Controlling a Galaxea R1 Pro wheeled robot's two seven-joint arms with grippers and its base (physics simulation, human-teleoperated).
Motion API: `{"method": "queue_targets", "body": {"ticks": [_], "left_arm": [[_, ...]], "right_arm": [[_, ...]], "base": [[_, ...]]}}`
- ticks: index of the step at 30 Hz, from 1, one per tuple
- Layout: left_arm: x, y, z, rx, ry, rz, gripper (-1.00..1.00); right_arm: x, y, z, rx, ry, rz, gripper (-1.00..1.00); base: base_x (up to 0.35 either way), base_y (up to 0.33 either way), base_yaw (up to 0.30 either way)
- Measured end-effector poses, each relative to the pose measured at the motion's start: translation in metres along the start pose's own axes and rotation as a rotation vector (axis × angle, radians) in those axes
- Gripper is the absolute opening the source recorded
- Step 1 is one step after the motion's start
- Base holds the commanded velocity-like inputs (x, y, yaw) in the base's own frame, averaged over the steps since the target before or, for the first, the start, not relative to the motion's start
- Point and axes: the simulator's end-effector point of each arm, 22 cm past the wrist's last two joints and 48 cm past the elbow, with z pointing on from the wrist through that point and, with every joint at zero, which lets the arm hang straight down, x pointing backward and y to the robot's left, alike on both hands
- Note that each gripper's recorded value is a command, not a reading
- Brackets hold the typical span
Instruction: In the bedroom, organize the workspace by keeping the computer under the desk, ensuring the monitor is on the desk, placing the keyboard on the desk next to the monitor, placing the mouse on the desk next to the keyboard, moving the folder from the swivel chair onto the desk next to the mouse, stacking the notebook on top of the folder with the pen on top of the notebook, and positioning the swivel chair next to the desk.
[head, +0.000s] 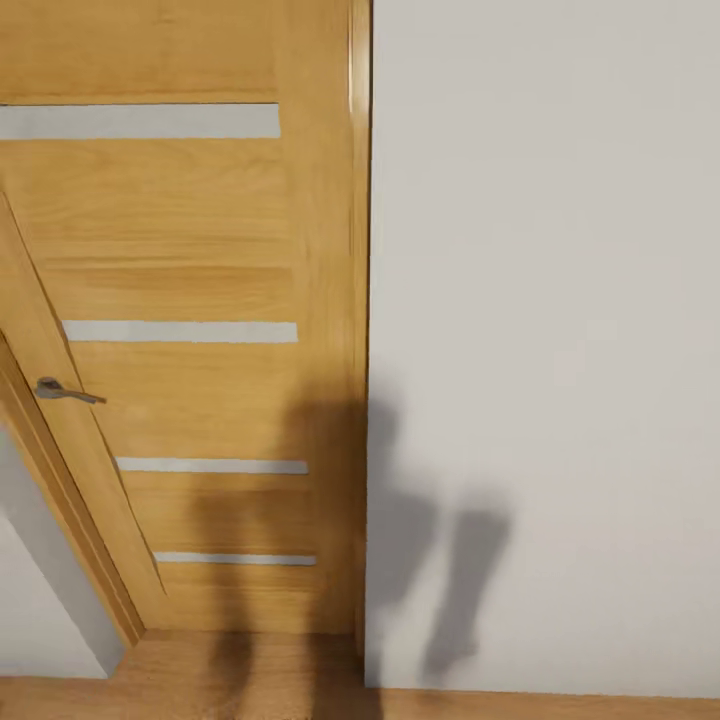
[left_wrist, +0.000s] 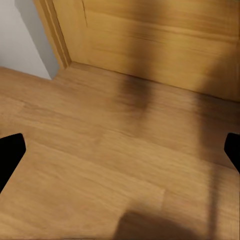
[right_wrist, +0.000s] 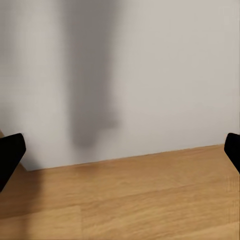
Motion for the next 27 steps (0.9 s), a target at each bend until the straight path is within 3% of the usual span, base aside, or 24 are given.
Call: {"method": "queue_targets", "body": {"ticks": [5,18,27], "left_arm": [[0.0005,0.0024,0.0000,-0.007,0.002,0.000,1.00],[0.0020,0.0032,-0.0004,-0.010,0.007,0.000,1.00],[0.0020,0.0031,-0.0006,-0.009,0.007,0.000,1.00]], "right_arm": [[0.0014,-0.0005,-0.0002,0.001,0.004,-0.001,1.00],[0.0030,0.0000,-0.0006,0.001,0.009,0.000,1.00],[0.0023,-0.0007,-0.0008,0.003,0.006,0.001,1.00]], "base": [[-0.096,0.000,0.282],[-0.307,-0.003,0.282],[-0.076,-0.015,0.286]]}}
